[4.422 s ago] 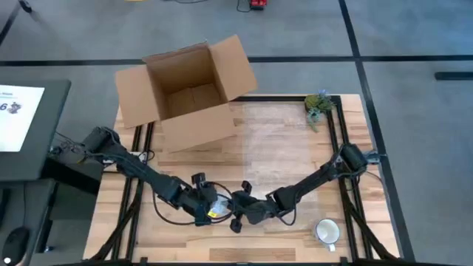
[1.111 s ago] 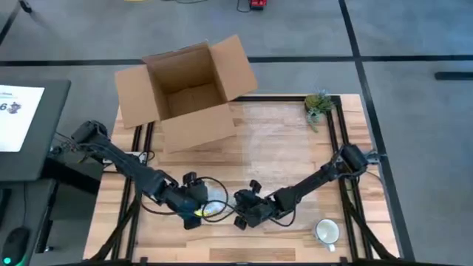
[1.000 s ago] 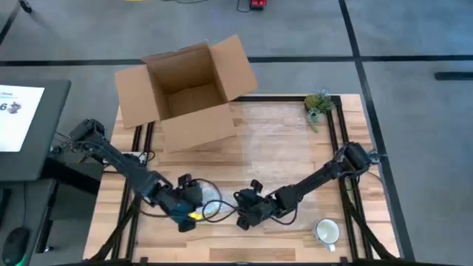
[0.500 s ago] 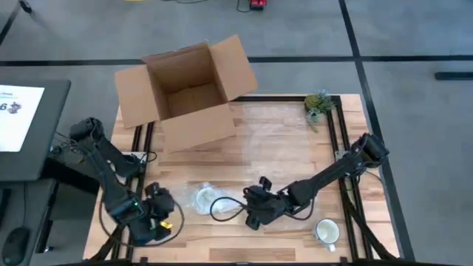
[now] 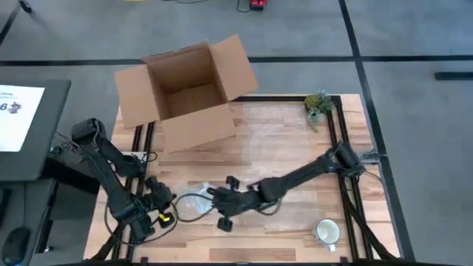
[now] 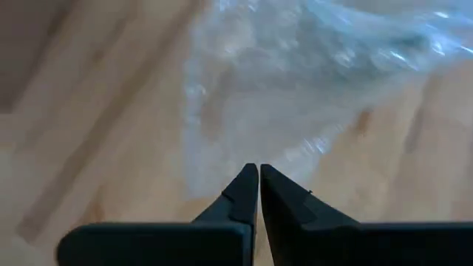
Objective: Wrap mug
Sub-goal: Wrap the green patterned mug with the bubble wrap
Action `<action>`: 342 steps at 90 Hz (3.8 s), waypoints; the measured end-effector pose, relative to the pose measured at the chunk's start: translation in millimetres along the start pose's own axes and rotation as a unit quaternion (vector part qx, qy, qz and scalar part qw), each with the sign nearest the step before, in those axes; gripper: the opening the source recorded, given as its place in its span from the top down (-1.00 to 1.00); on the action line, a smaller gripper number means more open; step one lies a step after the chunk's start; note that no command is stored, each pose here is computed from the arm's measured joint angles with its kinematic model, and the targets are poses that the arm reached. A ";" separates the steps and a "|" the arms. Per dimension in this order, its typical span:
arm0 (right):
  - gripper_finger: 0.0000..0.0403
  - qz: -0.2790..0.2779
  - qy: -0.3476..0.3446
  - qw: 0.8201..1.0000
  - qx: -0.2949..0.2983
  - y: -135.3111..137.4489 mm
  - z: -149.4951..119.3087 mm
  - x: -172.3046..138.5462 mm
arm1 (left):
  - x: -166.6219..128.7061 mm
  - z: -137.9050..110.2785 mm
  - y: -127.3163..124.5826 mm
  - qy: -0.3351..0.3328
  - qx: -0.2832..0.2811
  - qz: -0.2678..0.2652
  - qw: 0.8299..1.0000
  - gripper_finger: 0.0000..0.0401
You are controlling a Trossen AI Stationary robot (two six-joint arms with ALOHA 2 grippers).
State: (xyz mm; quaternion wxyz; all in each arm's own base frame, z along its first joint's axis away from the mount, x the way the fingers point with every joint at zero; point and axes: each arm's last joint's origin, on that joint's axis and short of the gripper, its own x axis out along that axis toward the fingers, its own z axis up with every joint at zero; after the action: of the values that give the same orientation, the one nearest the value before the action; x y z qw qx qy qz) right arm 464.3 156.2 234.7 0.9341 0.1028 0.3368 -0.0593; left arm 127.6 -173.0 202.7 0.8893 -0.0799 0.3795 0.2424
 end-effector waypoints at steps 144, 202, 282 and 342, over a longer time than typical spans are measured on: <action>1.00 0.061 0.162 0.983 -0.066 -1.4 16.0 44.0 | 1.7 -8.2 -15.8 -0.123 0.039 -0.071 0.989 1.00; 1.00 0.065 0.157 0.981 -0.089 -1.9 18.1 42.5 | 1.6 -8.2 -16.2 -0.124 0.047 -0.071 0.989 1.00; 1.00 0.067 0.156 0.981 -0.098 -1.3 18.3 41.7 | 1.5 -8.0 -16.8 -0.124 0.044 -0.073 0.989 1.00; 1.00 0.031 0.099 0.991 -0.081 -2.1 23.0 52.0 | 1.4 -7.6 -17.3 -0.129 0.040 -0.074 0.988 1.00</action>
State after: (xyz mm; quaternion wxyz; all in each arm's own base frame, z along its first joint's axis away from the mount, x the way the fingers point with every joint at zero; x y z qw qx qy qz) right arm 517.9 146.7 218.3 0.9026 0.0429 0.4283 0.0077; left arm 132.1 -190.0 195.6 0.9487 -0.0401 0.2646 0.1686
